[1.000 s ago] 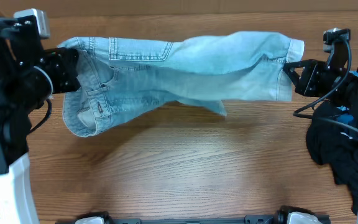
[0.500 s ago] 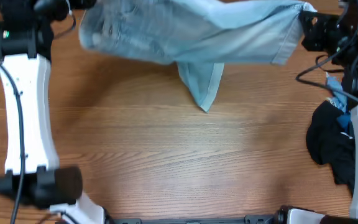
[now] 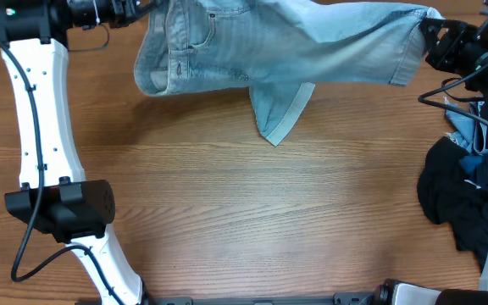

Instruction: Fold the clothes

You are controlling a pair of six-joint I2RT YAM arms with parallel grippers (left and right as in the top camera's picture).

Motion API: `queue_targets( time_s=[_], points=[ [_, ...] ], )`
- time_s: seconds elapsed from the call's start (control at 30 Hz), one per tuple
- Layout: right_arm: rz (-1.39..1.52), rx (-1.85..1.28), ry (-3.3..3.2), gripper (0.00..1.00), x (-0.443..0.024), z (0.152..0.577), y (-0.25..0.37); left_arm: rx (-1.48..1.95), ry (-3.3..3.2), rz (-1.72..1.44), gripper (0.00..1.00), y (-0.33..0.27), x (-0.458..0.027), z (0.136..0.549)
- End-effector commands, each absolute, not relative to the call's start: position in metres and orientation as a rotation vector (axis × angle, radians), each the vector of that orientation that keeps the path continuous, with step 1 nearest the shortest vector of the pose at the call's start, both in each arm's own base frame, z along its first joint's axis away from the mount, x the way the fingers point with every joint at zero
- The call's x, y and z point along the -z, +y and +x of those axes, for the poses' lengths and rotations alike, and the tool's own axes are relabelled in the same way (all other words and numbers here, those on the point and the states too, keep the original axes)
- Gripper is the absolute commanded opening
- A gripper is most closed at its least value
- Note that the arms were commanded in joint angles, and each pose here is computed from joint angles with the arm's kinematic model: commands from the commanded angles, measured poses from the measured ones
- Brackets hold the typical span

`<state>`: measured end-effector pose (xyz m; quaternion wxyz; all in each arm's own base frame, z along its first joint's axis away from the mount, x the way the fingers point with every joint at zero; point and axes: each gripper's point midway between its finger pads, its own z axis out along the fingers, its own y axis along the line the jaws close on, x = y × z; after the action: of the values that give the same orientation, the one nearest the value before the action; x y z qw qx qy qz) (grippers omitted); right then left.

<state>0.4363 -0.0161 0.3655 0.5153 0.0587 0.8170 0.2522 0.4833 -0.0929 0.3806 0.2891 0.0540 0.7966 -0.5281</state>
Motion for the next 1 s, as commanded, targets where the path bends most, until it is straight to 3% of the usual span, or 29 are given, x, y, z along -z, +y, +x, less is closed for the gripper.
queue_targets(
  time_s=[0.0, 0.1, 0.33, 0.47, 0.57, 0.7, 0.9, 0.97],
  points=[
    [0.083, -0.602, 1.882, 0.04, -0.405, 0.413, -0.007, 0.791, 2.207, 0.278, 0.04, -0.066, -0.39, 0.454],
    [0.048, -0.578, 1.817, 0.04, -0.438, 0.377, 0.002, 0.436, 2.203, 0.243, 0.04, -0.051, -0.43, 0.403],
    [0.041, -0.455, 1.662, 0.04, -0.502, 0.26, 0.021, 0.276, 1.887, 0.142, 0.04, -0.04, -0.541, 0.259],
    [0.033, -0.444, 1.638, 0.04, -0.526, 0.221, 0.031, 0.204, 1.85, 0.086, 0.04, -0.03, -0.548, 0.206],
    [0.038, -0.443, 1.642, 0.04, -0.53, 0.213, 0.032, 0.162, 1.91, 0.032, 0.04, -0.021, -0.533, 0.195],
    [0.12, -0.494, 1.815, 0.04, -0.49, 0.251, 0.022, 0.061, 2.049, -0.05, 0.04, 0.0, -0.505, 0.231],
    [0.168, -0.683, 2.177, 0.04, -0.369, 0.388, 0.007, 0.028, 2.333, -0.088, 0.05, 0.013, -0.409, 0.393],
    [0.108, -0.698, 2.225, 0.05, -0.33, 0.432, 0.011, 0.029, 2.361, -0.09, 0.25, 0.016, -0.375, 0.444]
  ],
)
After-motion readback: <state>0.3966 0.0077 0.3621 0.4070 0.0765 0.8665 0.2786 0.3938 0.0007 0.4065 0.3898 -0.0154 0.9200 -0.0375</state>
